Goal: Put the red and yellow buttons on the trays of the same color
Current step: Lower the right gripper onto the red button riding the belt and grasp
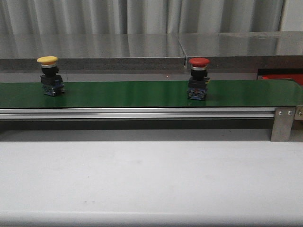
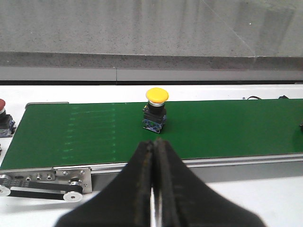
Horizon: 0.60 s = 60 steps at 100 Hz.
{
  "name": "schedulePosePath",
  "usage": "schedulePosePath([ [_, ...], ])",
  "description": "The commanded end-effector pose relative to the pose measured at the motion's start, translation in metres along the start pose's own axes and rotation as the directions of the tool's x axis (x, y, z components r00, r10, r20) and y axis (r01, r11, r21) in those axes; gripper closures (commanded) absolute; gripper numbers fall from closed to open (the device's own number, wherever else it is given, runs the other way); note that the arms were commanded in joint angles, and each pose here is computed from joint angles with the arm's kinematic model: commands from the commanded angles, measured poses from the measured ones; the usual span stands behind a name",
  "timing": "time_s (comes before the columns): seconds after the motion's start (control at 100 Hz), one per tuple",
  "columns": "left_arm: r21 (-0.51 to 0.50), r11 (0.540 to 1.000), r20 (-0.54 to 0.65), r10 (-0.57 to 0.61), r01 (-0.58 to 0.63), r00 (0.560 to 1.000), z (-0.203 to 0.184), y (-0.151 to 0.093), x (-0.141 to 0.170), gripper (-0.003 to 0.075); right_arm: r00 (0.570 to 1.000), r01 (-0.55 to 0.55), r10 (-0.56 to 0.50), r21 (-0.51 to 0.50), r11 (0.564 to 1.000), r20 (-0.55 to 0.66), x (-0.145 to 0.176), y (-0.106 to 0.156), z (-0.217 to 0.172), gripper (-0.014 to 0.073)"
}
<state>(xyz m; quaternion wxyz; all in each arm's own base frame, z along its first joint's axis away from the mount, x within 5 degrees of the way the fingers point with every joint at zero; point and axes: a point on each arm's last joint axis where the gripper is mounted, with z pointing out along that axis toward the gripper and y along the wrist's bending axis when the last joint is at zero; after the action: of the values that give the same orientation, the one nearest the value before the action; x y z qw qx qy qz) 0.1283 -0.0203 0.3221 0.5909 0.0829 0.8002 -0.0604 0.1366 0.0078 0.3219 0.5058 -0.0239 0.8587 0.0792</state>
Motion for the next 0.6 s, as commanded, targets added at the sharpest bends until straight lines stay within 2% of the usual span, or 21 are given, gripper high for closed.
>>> schedulePosePath([
  [0.0,-0.017,1.0,0.099,-0.013,0.015,0.995,-0.004,0.001,-0.016,0.0739,0.999,0.029,-0.029,-0.024,0.999,0.015,-0.026,0.0,0.017,0.0064],
  [0.31,-0.017,1.0,0.099,-0.013,0.015,0.995,-0.004,0.001,-0.016,0.0739,0.981,0.053,-0.073,-0.118,0.992,-0.178,-0.05,0.006,0.107,0.0064],
  [0.59,-0.017,1.0,0.099,-0.013,0.015,0.995,-0.004,0.001,-0.016,0.0739,0.966,0.078,-0.116,-0.17,0.982,-0.23,-0.07,0.019,0.173,0.0064],
])
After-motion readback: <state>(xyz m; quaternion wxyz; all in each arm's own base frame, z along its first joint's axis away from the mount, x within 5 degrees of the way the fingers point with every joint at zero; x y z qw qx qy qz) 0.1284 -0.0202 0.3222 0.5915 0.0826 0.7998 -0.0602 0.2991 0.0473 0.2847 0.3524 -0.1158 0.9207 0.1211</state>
